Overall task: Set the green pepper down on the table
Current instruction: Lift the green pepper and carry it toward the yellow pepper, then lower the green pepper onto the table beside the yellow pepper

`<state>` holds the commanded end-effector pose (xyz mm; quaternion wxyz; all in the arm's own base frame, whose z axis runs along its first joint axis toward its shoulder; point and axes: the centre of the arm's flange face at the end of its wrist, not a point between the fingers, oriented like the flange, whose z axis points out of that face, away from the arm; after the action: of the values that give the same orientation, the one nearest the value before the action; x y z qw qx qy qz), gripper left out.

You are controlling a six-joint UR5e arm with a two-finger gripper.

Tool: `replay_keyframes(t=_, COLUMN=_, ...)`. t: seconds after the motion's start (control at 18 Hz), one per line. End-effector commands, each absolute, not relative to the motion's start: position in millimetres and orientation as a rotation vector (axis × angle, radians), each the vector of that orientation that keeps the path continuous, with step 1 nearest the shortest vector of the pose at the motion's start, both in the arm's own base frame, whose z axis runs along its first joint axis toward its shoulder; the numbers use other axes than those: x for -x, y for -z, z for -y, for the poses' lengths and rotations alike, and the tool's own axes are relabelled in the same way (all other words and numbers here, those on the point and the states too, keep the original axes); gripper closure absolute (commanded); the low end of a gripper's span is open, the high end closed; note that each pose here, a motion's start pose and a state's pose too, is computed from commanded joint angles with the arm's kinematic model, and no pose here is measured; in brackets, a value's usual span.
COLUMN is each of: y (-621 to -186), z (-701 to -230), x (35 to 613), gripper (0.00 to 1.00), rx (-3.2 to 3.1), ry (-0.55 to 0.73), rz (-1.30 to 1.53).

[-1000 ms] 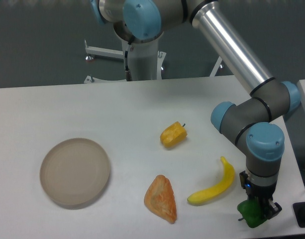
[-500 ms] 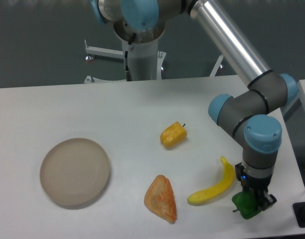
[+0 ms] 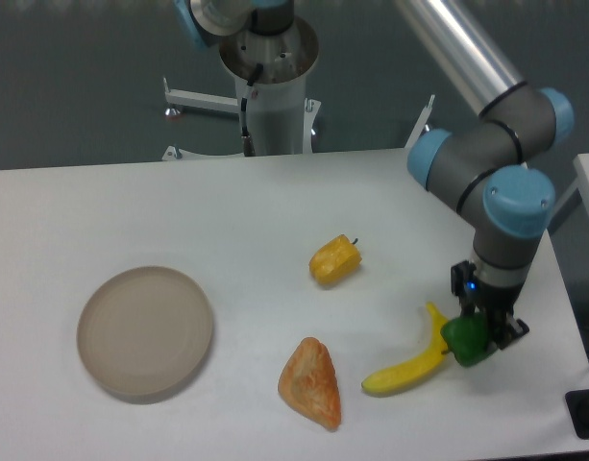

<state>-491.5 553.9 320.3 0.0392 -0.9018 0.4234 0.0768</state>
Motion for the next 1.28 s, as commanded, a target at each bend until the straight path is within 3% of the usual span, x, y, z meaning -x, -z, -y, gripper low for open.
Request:
replay_keyframes(t=0.78, y=-282.3, z=-446.6, x=443.1, gripper=0.66, rx=2.788, ry=0.027, rz=-1.2)
replay_keyframes(t=1.28, y=-271.0, z=-443.3, x=434.3, gripper=0.66, rx=2.816, ry=0.088, rz=-1.046)
